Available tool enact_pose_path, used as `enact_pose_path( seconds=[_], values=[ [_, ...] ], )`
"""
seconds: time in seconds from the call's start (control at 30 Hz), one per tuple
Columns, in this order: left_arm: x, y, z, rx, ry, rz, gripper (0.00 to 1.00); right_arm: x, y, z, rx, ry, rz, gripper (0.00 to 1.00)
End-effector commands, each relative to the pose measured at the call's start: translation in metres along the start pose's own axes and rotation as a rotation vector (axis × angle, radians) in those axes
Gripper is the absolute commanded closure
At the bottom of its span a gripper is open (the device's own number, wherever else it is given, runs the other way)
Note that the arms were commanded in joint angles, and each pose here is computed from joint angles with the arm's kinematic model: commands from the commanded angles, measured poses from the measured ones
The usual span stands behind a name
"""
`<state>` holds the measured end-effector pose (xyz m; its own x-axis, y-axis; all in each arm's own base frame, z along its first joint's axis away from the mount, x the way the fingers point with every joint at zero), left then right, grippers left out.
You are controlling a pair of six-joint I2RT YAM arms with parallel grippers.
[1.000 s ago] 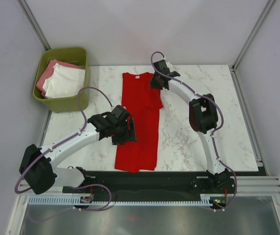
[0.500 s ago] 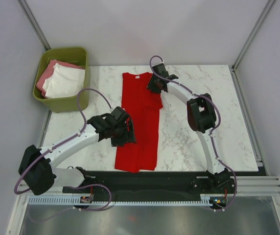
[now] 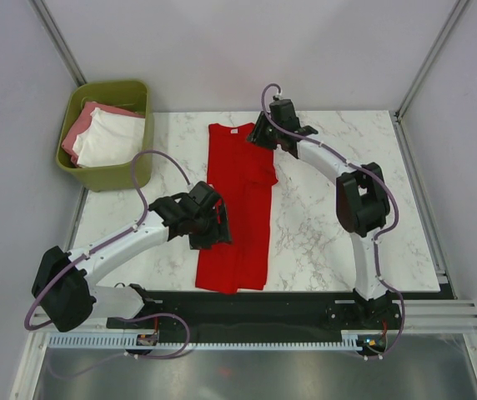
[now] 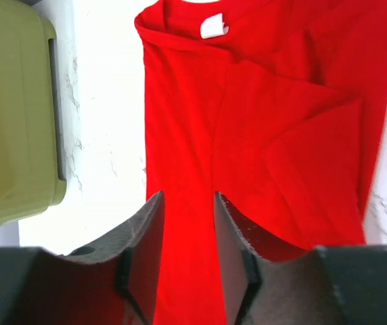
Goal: Fold and stack the t-shirts
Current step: Fold the tshirt
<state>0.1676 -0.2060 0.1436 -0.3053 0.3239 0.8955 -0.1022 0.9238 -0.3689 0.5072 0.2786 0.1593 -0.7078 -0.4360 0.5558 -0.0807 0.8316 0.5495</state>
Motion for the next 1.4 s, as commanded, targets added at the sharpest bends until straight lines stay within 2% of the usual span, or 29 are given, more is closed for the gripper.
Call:
enact_pose_path(
  seconds=[0.0, 0.1, 0.2, 0.27, 0.37, 0.57, 0.67, 0.9, 1.07, 1.2, 1.37],
  values=[
    [0.007, -0.008, -0.008, 0.005, -0.033, 0.031, 0.26, 0.026, -0.01, -0.019, -0.006, -0.037, 0.003, 0.62],
    [0.008, -0.008, -0.008, 0.009, -0.034, 0.035, 0.26, 0.037, -0.026, -0.012, 0.039, -0.012, 0.077, 0.62],
    [0.008, -0.007, -0.006, 0.008, -0.033, 0.033, 0.26, 0.045, -0.04, -0.002, 0.081, 0.027, 0.141, 0.52],
    [0.007, -0.006, -0.006, 0.011, -0.03, 0.031, 0.26, 0.05, -0.048, 0.005, 0.101, 0.041, 0.175, 0.51],
    [0.007, -0.005, -0.005, 0.011, -0.027, 0.029, 0.26, 0.054, -0.059, 0.011, 0.126, 0.052, 0.214, 0.55],
    [0.007, -0.004, -0.003, 0.008, -0.022, 0.033, 0.26, 0.051, -0.078, 0.033, 0.139, 0.112, 0.264, 0.74],
    [0.007, -0.004, -0.003, 0.01, -0.022, 0.033, 0.26, 0.047, -0.083, 0.042, 0.136, 0.14, 0.269, 0.78],
    [0.005, -0.003, -0.002, 0.013, -0.017, 0.029, 0.27, 0.041, -0.063, 0.063, 0.139, 0.193, 0.197, 0.8],
    [0.005, -0.004, -0.004, 0.011, -0.021, 0.028, 0.26, 0.038, -0.046, 0.086, 0.057, 0.241, 0.082, 0.8],
    [0.004, -0.005, -0.003, 0.008, -0.017, 0.029, 0.27, 0.036, -0.033, 0.087, 0.006, 0.226, 0.006, 0.79],
    [0.004, -0.004, -0.003, 0.008, -0.022, 0.029, 0.27, 0.044, -0.027, 0.072, 0.036, 0.178, 0.005, 0.75]
  ],
)
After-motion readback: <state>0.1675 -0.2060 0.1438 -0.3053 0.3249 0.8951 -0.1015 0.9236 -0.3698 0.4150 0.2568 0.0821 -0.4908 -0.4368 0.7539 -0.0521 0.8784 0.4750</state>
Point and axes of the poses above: each gripper's point midway between its finger pads, its own x axis back along the fingers, its own y axis along the line the jaws close on, z = x × y, the point moved 4 cm from there along x, back along the fingers, and after that the axes turned 3 degrees about x, right-handed, at the moved point
